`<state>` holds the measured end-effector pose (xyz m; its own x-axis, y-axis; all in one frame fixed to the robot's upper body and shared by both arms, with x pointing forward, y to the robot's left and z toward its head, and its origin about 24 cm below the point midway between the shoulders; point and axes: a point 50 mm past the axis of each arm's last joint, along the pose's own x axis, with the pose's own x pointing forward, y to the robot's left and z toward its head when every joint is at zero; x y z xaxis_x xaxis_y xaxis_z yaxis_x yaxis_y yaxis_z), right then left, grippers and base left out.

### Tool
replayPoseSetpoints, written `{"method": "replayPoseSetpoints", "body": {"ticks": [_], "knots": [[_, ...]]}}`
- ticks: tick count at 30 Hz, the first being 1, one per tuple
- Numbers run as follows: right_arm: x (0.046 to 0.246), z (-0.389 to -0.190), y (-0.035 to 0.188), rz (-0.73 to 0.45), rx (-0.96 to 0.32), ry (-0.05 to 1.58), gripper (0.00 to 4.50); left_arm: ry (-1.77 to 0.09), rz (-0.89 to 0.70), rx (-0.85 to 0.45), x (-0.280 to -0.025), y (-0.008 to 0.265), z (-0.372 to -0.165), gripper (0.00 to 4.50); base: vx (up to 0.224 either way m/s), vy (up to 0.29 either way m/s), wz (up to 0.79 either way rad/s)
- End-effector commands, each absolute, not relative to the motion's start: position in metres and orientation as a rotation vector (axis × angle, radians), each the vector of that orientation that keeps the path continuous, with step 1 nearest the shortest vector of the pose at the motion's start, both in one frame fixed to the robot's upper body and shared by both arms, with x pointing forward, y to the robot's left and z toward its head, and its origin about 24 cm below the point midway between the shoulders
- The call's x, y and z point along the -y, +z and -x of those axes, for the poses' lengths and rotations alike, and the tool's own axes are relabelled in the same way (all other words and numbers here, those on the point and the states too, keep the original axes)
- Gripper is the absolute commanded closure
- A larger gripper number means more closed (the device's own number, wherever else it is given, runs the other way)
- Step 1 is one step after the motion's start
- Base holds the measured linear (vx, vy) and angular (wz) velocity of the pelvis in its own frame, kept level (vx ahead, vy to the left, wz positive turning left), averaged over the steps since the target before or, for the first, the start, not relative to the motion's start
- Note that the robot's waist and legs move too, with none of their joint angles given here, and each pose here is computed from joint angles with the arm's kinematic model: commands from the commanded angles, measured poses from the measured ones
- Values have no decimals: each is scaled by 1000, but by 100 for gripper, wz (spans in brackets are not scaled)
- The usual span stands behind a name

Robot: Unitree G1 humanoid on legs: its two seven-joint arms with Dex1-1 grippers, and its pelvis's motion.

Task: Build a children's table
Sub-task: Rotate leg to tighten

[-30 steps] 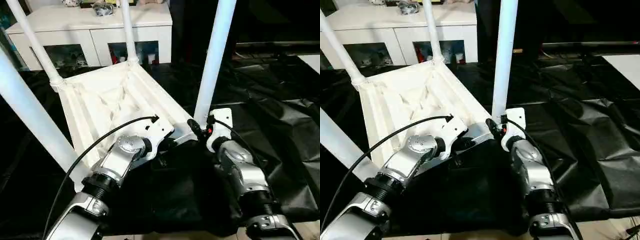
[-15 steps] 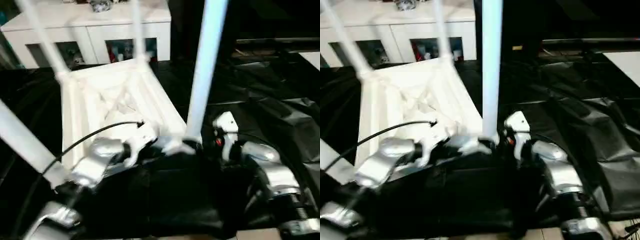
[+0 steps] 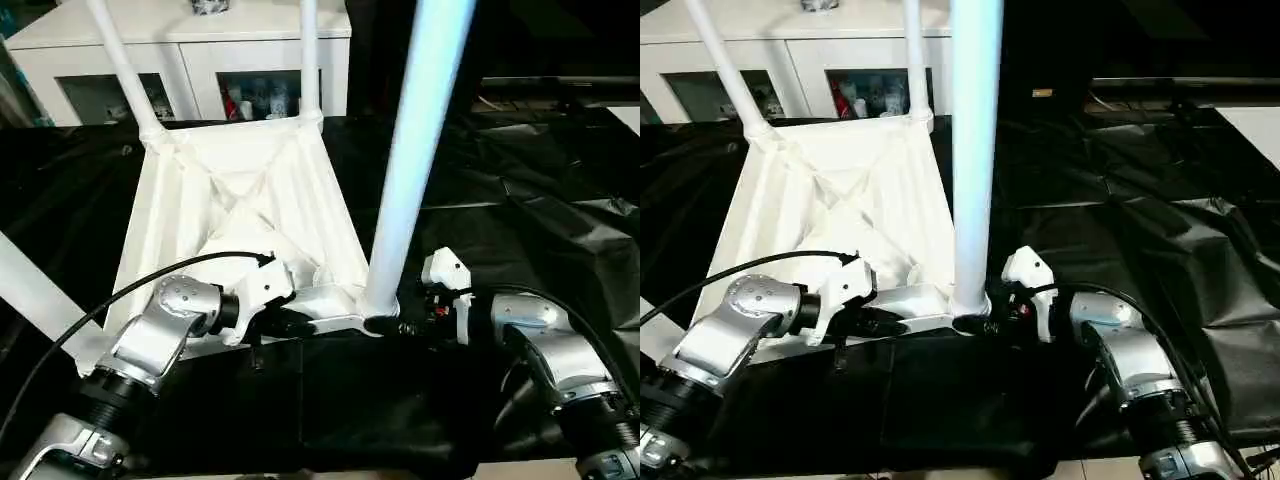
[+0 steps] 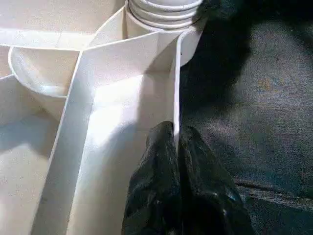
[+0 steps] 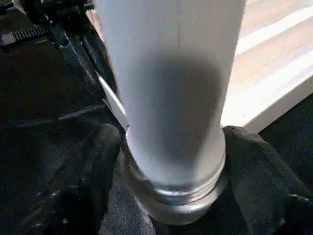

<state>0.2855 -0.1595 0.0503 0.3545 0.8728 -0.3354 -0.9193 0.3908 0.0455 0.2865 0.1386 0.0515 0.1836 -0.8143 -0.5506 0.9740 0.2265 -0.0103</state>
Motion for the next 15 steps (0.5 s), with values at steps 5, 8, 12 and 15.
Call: {"method": "replayPoseSetpoints", "body": {"ticks": [5,8,12,15], "knots": [[156,-284,49,158,-336,1205,173,-1320,-373,-577,-140,39,-279,450,0,0,0],[157,-283,48,160,-338,1204,183,-1323,-371,-579,-139,39,-278,450,0,0,0],[157,-283,47,156,-334,1195,186,-1323,-371,-582,-139,38,-278,450,0,0,0],[156,-283,46,148,-329,1176,186,-1317,-371,-583,-138,37,-279,450,0,0,0]]}}
